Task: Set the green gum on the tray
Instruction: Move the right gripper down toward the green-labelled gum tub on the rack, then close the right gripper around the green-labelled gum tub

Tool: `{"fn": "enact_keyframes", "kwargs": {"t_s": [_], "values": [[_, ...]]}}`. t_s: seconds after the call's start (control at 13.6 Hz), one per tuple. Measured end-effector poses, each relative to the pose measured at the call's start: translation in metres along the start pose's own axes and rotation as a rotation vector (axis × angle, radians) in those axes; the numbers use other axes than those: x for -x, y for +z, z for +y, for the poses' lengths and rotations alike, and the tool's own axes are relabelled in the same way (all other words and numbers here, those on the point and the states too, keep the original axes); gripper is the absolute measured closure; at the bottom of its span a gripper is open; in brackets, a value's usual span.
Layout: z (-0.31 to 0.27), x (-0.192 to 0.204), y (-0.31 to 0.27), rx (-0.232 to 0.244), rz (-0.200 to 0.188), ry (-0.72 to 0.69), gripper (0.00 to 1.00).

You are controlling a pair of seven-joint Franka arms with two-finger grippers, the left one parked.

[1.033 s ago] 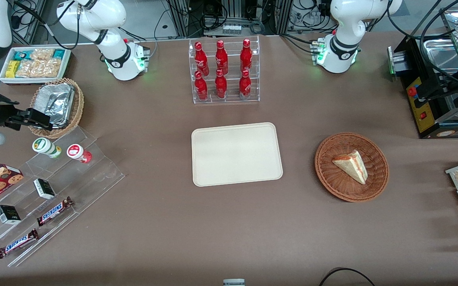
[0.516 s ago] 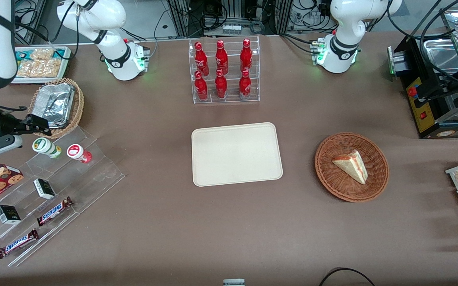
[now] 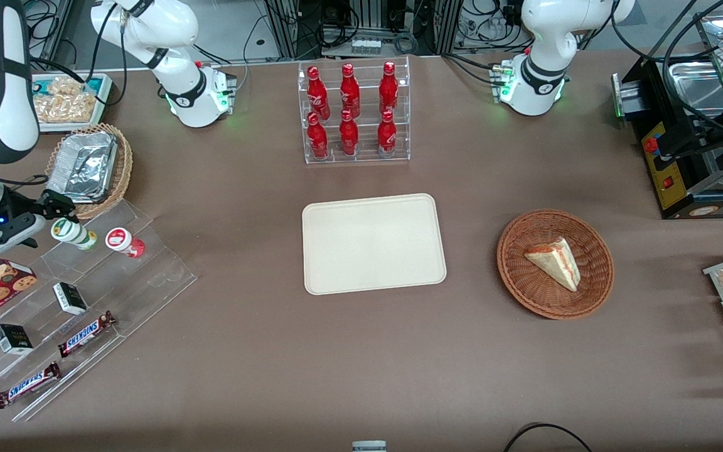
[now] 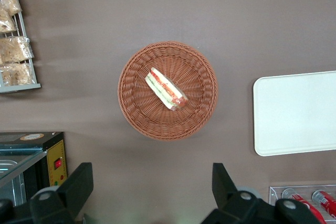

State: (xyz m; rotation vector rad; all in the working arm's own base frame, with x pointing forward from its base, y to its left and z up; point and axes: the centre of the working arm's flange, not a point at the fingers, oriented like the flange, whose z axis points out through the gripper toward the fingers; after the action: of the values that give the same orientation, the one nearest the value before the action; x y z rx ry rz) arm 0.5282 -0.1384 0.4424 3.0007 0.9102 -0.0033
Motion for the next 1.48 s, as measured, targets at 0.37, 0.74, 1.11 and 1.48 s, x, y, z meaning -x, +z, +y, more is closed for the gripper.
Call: {"fn": "enact_keyframes", "kwargs": {"t_s": [0.37, 0.74, 1.11, 1.48], "values": [[0.010, 0.024, 0.023, 0.016, 0.018, -0.024, 0.00], [0.006, 0.032, 0.041, 0.018, 0.022, -0.015, 0.00], [0.003, 0.036, 0.054, 0.032, 0.033, -0.015, 0.00], [0.001, 0.038, 0.063, 0.040, 0.039, -0.015, 0.00]]}}
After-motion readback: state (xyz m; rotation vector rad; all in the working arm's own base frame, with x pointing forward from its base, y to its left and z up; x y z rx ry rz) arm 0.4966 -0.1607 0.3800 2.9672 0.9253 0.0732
